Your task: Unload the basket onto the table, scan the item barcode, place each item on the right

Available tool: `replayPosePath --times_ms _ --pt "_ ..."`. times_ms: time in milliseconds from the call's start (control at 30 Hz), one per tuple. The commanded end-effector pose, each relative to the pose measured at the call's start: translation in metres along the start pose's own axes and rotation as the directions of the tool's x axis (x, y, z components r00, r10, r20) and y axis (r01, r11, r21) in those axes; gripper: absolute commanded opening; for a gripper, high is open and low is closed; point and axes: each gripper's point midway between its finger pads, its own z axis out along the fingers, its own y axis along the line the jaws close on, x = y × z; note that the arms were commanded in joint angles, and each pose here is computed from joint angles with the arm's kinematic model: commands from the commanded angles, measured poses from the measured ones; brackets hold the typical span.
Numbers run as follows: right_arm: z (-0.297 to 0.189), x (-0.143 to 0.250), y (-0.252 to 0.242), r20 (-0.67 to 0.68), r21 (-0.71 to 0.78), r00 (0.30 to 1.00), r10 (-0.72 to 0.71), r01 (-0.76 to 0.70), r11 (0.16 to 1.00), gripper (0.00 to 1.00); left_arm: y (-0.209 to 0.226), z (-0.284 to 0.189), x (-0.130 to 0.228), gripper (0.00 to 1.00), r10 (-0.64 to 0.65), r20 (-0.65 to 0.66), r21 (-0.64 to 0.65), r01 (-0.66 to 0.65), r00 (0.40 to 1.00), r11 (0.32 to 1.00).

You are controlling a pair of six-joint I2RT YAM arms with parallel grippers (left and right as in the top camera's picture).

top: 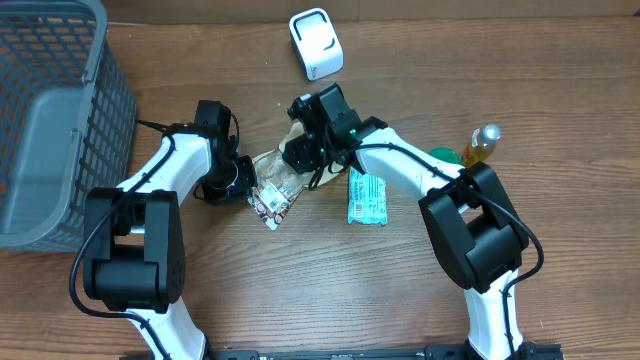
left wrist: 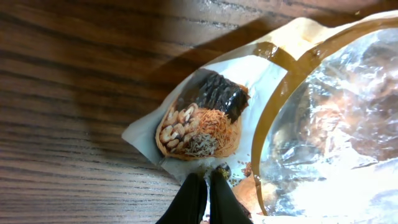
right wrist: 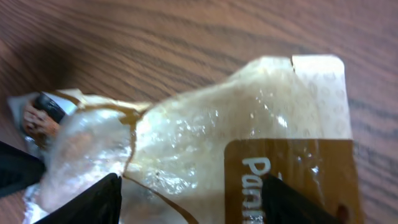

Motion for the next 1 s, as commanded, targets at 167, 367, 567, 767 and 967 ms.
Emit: replayPosePath --times_ms 167,367,567,767,967 --pt "0.007 0.018 -0.001 -0.040 0.003 0.990 0.135 -0.135 0.991 0.79 0.008 0.000 -0.001 0.04 -0.013 0.023 -0.045 0.014 1.000 0.999" --pt "0.005 0.025 0.018 -0.085 -0.097 0.986 0.143 -0.151 0.984 0.83 0.008 0.000 -0.002 0.04 -0.012 0.025 -0.045 0.013 1.000 0.999" --pt "0.005 0.030 0.018 -0.109 -0.087 0.973 0.203 -0.213 0.973 1.00 0.008 0.000 -0.003 0.04 -0.007 0.032 -0.045 0.009 0.999 0.999" --pt "0.000 -0.004 0.016 0.001 -0.112 0.983 0.184 -0.183 0.977 1.00 0.008 0.000 -0.003 0.04 0.005 0.033 -0.048 -0.003 0.999 0.999" --pt "-0.010 -0.034 0.002 0.092 -0.088 0.979 0.180 -0.172 0.981 1.00 0.009 0.000 -0.004 0.04 0.020 0.033 -0.050 -0.019 0.999 0.999"
